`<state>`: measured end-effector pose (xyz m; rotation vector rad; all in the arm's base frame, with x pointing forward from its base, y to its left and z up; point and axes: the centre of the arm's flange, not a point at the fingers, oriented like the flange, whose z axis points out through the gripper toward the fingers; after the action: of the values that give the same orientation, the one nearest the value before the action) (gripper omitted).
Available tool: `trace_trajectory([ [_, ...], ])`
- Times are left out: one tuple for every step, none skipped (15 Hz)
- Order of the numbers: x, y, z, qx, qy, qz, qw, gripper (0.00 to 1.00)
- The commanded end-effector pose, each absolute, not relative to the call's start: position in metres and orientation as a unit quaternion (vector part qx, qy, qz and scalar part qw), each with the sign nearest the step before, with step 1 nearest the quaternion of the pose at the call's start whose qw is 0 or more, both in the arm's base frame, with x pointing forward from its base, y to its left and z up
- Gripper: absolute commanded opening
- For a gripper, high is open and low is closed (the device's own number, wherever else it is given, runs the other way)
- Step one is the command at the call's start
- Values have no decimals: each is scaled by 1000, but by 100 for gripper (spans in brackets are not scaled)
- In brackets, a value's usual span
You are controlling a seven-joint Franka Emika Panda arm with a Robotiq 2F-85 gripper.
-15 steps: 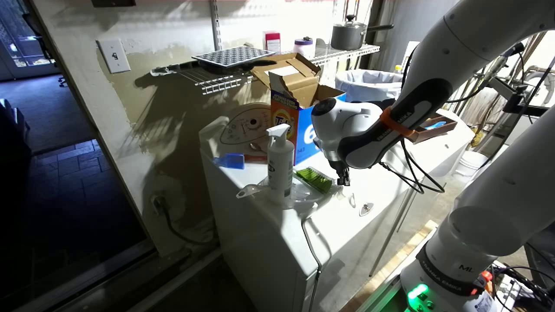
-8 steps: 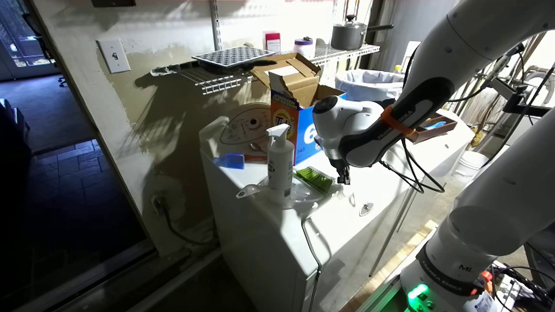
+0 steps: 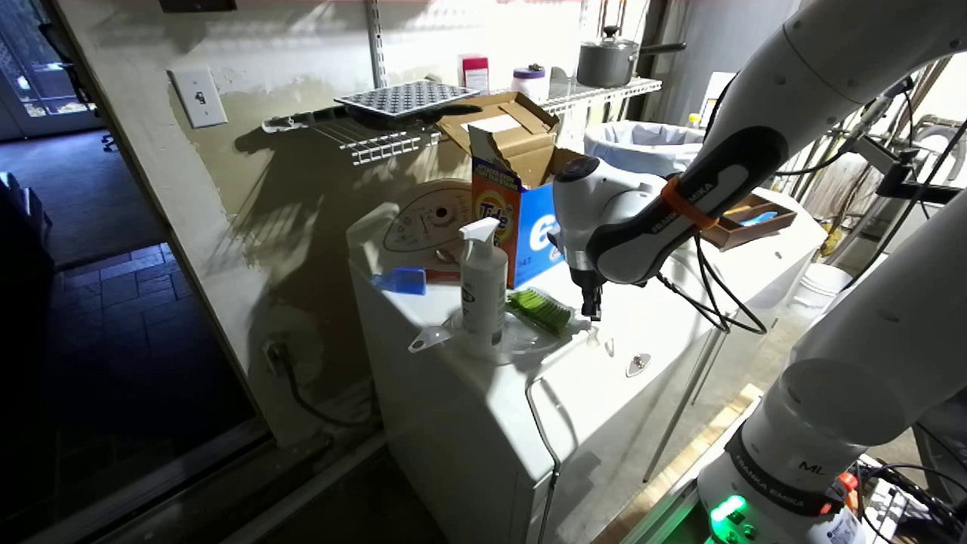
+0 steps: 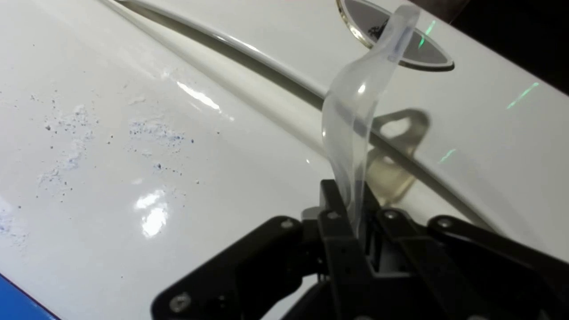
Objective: Use the hand broom to brush the white substance onto the dustpan
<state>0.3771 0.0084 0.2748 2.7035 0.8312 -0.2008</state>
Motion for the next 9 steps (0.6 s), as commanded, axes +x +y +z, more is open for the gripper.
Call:
trace_trajectory([
  [365,2,286,946,290,-52,135,3],
  [366,1,286,947,288,-52,135,3],
  [366,0,287,947,287,-52,135,3],
  [366,0,288,947,286,-50,135,3],
  [366,0,289,948,286,-45,133,3],
  [367,-1,291,948,286,-43,132,3],
  [367,-1,292,948,285,-40,133,3],
  [368,-3,293,949,283,-38,133,3],
  [368,-4,295,949,282,-33,133,3],
])
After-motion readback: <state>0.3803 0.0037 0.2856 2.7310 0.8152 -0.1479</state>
